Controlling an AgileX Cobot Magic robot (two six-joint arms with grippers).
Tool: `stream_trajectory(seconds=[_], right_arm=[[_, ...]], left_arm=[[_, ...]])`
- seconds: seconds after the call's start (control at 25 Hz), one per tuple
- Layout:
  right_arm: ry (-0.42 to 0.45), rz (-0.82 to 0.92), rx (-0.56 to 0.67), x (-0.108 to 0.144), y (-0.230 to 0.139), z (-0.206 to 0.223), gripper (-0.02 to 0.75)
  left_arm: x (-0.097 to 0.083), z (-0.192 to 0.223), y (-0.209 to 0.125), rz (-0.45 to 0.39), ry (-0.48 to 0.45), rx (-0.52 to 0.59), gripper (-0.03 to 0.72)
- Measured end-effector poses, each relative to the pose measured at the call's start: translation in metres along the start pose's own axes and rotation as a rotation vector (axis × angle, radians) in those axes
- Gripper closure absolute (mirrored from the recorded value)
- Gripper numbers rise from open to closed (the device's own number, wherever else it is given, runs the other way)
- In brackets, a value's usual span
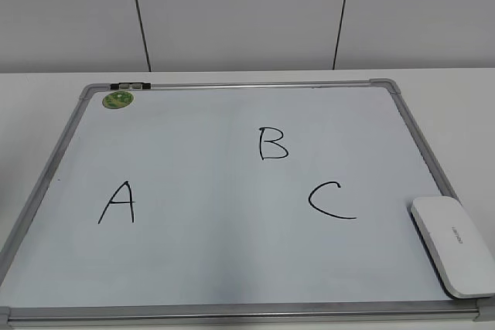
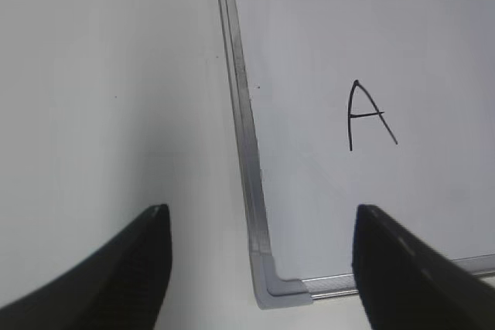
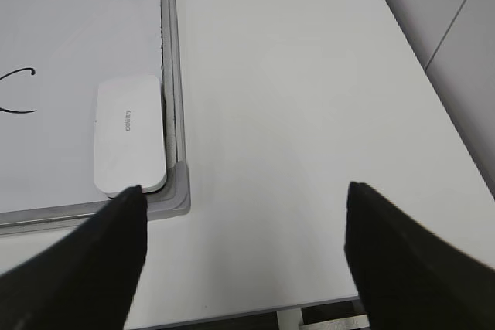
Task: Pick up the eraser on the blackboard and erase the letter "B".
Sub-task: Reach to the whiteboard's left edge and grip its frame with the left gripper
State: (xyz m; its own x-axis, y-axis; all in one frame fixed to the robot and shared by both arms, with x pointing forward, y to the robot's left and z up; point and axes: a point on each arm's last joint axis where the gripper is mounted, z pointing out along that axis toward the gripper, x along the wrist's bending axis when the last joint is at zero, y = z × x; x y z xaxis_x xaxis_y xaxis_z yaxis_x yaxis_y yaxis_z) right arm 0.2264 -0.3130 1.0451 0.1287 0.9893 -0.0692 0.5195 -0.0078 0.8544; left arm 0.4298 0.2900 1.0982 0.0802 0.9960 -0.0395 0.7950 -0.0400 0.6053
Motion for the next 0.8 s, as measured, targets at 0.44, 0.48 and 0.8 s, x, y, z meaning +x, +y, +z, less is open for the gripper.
stream_trajectory(seconds=[0.44, 0.48, 0.8], right_arm=[[0.0, 0.0, -0.001, 0.0, 0.0, 0.0, 0.148], [0.0, 0.0, -0.001, 0.0, 0.0, 0.0, 0.148], [0.0, 0.0, -0.001, 0.0, 0.0, 0.0, 0.148]], left_arm=[[0.011, 0.154, 0.058, -0.02, -0.003, 0.348, 0.174], [0.011, 0.167, 0.058, -0.022, -0.004, 0.375, 0.194], [0.027, 0.236, 0.066, -0.035, 0.017, 0.464, 0.249]])
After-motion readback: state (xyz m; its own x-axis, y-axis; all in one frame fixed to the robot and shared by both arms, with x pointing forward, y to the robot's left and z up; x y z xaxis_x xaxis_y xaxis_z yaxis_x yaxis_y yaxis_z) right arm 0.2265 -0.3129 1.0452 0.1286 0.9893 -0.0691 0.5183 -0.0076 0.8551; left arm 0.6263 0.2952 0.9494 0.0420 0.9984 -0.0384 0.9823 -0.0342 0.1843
